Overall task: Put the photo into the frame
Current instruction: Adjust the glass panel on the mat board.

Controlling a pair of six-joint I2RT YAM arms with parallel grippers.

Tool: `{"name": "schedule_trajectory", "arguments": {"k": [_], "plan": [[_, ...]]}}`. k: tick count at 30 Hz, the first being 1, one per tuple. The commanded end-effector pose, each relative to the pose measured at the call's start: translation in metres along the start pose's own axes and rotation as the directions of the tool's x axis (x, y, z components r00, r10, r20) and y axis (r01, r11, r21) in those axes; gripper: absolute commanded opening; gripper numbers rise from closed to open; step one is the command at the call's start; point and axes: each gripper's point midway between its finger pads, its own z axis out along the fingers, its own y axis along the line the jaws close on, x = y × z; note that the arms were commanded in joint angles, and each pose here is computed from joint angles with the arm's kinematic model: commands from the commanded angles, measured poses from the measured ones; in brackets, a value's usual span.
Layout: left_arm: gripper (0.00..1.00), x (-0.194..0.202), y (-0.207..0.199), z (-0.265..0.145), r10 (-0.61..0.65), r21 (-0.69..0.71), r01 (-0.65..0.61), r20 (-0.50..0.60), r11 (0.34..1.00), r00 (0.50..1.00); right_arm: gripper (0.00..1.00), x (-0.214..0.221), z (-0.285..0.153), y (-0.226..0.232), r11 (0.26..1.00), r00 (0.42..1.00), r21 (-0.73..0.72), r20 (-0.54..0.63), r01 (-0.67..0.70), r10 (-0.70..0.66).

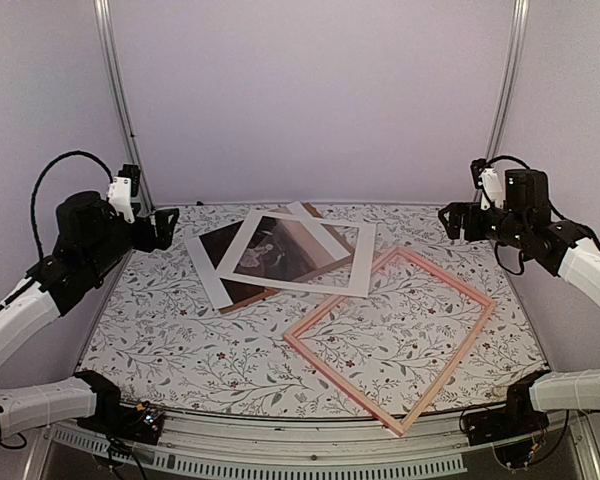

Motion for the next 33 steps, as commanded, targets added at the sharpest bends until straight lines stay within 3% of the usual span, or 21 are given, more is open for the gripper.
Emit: {"name": "schedule_trajectory", "arguments": {"k": [1, 14, 20, 24, 28, 33], "plan": [[1.00, 0.005, 0.003, 0.002, 0.013, -0.004, -0.013, -0.011, 1.000, 1.000, 0.99, -0.001, 0.002, 0.004, 1.000, 1.000, -0.016, 0.014, 0.008, -0.007], [1.00, 0.007, 0.000, 0.005, -0.006, 0.007, 0.006, -0.029, 1.000, 1.000, 0.99, -0.003, -0.001, 0.002, 1.000, 1.000, -0.002, 0.013, -0.001, 0.001], [1.00, 0.010, -0.010, 0.015, -0.061, 0.052, 0.066, -0.094, 0.996, 0.994, 0.99, -0.002, -0.003, -0.004, 0.999, 1.000, 0.033, 0.000, -0.011, 0.011], [1.00, 0.025, -0.026, 0.028, -0.157, 0.099, 0.180, -0.200, 0.979, 0.967, 0.99, 0.002, -0.001, -0.003, 0.999, 1.000, 0.024, -0.017, -0.022, 0.023], [1.00, 0.051, -0.044, 0.044, -0.279, 0.098, 0.322, -0.309, 0.942, 0.909, 0.99, 0.015, 0.010, 0.008, 0.997, 0.996, -0.032, -0.063, -0.070, 0.068], [1.00, 0.082, -0.061, 0.064, -0.317, 0.061, 0.364, -0.371, 0.930, 0.873, 0.99, 0.039, 0.030, 0.037, 0.988, 0.984, -0.121, -0.157, -0.099, 0.079]]}}
